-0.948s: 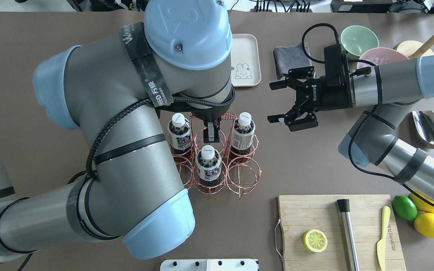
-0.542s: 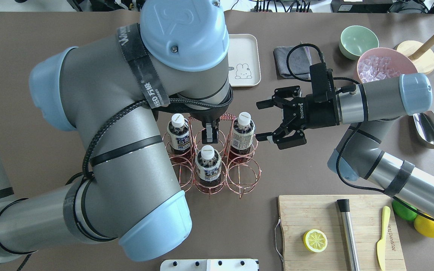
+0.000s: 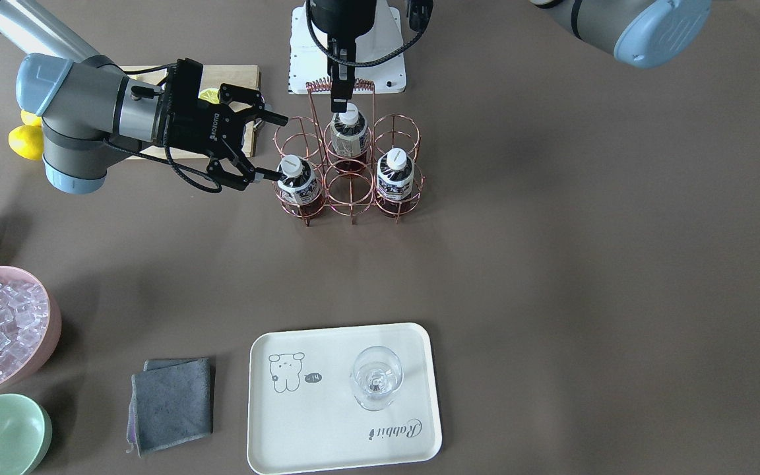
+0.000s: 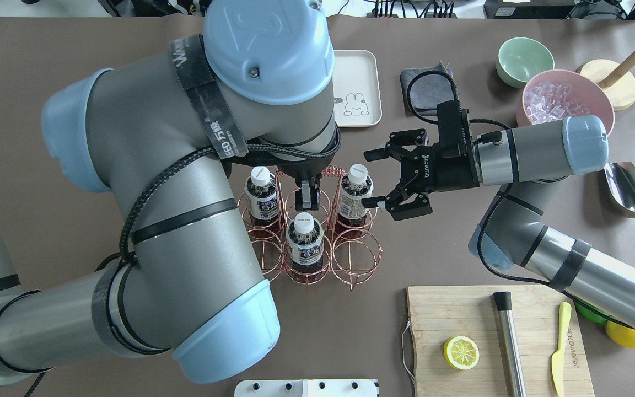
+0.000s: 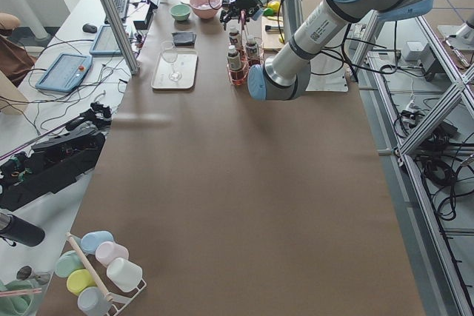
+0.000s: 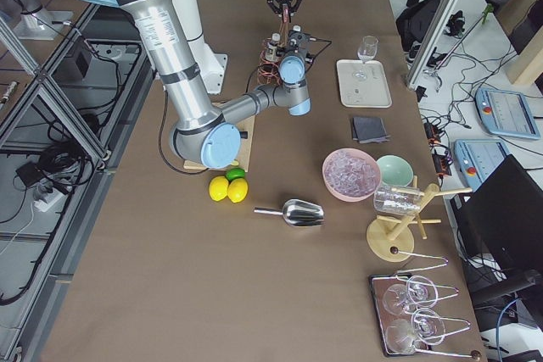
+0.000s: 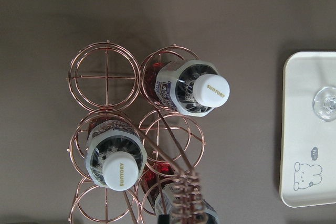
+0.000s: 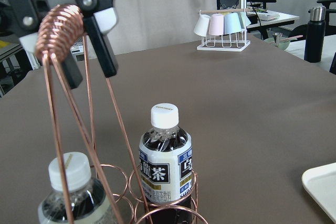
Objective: Take tea from basket to plate
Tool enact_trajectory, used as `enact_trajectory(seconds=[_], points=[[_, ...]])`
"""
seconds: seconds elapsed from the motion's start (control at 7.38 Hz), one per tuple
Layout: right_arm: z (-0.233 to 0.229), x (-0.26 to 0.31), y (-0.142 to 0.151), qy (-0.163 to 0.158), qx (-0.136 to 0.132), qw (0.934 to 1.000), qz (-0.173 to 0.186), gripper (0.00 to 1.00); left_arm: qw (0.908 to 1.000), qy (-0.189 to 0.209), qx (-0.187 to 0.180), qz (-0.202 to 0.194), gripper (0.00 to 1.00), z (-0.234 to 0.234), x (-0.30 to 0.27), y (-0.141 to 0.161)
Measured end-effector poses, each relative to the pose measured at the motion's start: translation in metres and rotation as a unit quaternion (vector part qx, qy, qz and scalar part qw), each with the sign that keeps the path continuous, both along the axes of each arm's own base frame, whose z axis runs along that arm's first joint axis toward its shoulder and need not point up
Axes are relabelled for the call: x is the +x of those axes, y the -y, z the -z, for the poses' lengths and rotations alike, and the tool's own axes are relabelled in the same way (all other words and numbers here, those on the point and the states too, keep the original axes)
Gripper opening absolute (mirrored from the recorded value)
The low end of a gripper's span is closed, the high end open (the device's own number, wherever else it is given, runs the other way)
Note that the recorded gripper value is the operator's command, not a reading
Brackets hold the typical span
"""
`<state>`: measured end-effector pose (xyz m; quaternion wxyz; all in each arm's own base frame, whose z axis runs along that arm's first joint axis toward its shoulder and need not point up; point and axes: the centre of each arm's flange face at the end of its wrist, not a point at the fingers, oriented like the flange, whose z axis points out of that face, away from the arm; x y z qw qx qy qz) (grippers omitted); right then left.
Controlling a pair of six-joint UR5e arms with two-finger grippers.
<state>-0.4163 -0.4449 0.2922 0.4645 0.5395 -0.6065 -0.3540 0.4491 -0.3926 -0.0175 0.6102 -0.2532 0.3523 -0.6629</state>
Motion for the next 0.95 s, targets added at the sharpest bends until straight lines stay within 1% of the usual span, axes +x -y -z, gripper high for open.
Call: enact_trajectory(seconds=[0.27, 0.54, 0.95], points=[[0.0009, -0.0080, 0.0000, 0.001, 0.000, 1.0000, -0.004, 0.43, 1.0000, 0.000, 0.000, 0.000, 0.00, 0.0003, -0.0003, -0.0002], [0.0017, -0.0067, 0.0007, 0.001, 0.000, 1.0000, -0.005, 0.00, 1.0000, 0.000, -0.001, 0.000, 0.00, 0.0006, 0.0004, -0.0002], [0.0033, 0.0002, 0.0028, 0.003, 0.000, 1.0000, -0.006, 0.00, 1.0000, 0.001, -0.002, 0.001, 0.00, -0.0002, 0.0014, -0.0001]])
